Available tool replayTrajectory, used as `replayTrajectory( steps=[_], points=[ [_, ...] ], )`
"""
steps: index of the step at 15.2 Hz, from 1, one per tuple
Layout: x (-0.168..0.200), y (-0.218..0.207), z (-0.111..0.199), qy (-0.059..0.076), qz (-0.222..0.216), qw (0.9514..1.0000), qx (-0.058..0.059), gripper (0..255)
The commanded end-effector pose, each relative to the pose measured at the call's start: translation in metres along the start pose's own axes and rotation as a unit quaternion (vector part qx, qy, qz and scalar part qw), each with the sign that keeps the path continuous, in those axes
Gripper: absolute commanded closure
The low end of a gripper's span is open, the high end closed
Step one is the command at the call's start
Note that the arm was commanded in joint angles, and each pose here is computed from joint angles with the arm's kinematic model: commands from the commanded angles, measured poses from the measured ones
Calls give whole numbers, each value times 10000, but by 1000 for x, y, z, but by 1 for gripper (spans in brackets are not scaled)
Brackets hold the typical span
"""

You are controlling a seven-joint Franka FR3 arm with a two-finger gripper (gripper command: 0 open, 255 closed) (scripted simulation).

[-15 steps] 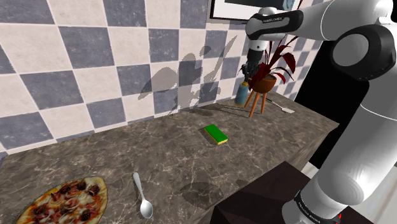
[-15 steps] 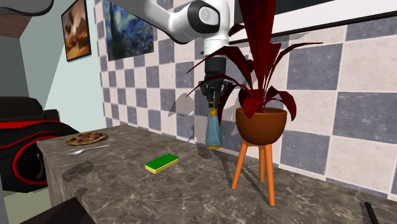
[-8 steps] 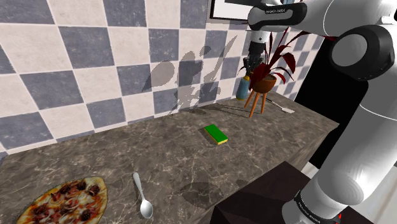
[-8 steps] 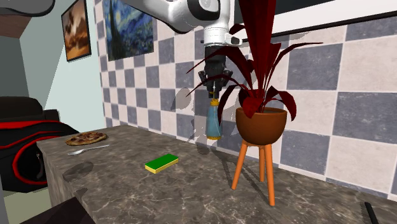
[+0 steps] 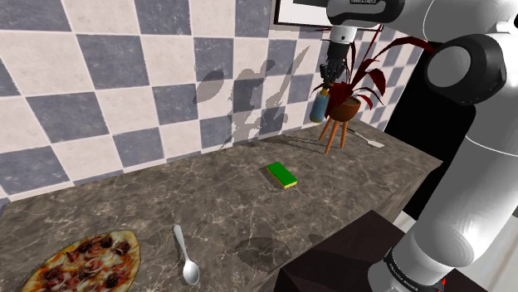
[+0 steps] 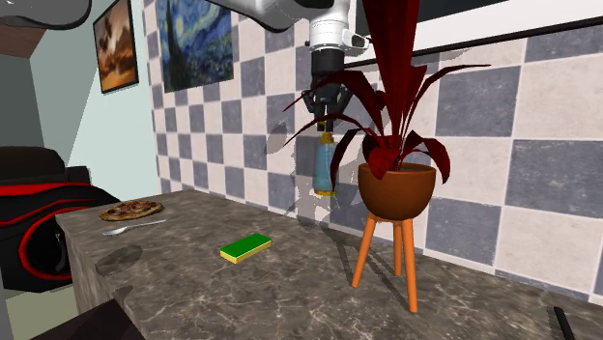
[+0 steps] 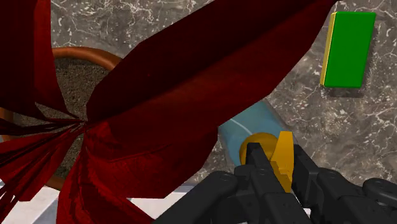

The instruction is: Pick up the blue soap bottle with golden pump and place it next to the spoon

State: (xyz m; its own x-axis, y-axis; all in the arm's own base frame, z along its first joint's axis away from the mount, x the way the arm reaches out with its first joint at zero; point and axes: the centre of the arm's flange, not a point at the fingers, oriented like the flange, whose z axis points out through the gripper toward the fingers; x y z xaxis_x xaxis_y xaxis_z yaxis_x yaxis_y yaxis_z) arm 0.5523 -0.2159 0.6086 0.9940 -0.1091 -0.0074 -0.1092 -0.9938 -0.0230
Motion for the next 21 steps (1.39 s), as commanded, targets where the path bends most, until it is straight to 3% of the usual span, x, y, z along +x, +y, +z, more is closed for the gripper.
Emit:
replayTrajectory(
  steps=[1, 9, 21],
  points=[
    [-1, 0, -11, -2, 0, 10000, 0, 255],
    [-1, -1, -49, -2, 0, 10000, 0, 255],
    [-29, -157, -46, -2, 0, 10000, 0, 255]
  ],
)
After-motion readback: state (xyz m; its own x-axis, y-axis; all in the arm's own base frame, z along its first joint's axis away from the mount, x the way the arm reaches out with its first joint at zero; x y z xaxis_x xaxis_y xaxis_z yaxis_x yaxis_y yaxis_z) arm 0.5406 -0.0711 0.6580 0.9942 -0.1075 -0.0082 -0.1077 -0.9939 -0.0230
